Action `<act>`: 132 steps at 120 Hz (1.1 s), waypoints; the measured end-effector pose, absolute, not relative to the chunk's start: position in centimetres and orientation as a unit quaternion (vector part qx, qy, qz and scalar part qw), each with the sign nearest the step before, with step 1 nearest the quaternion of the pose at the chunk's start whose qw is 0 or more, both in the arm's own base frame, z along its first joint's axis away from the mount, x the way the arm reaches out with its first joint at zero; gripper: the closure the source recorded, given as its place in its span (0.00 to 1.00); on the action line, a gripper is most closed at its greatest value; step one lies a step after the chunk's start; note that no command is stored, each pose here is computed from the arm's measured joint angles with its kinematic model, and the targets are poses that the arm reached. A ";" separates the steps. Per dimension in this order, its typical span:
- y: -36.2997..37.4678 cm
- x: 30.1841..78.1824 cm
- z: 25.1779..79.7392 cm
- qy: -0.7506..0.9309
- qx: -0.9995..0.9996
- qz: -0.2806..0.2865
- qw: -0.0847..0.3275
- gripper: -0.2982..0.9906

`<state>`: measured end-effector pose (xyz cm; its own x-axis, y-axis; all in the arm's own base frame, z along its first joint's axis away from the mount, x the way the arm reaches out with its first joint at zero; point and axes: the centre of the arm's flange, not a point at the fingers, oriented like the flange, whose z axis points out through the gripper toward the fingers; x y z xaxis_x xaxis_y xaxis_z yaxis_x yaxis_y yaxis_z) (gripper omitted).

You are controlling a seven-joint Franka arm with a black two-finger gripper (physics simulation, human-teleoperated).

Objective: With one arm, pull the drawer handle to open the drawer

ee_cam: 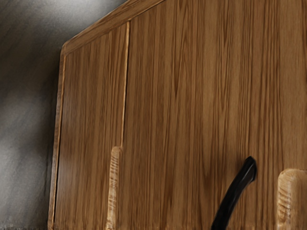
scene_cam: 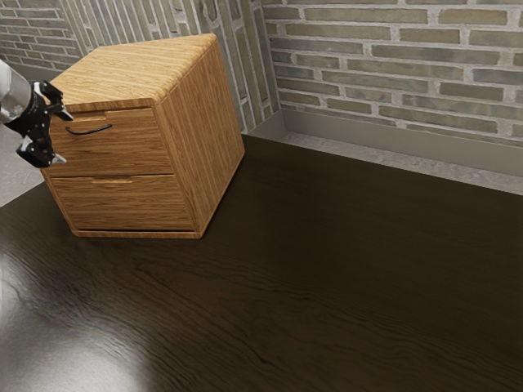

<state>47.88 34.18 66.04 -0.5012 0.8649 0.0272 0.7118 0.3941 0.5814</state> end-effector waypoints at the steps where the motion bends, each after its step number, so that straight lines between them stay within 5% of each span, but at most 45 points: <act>1: 34.1 47.9 66.0 0.822 0.480 0.271 0.142 0.25; 132: 32.3 47.9 65.1 0.818 0.479 0.272 0.167 0.25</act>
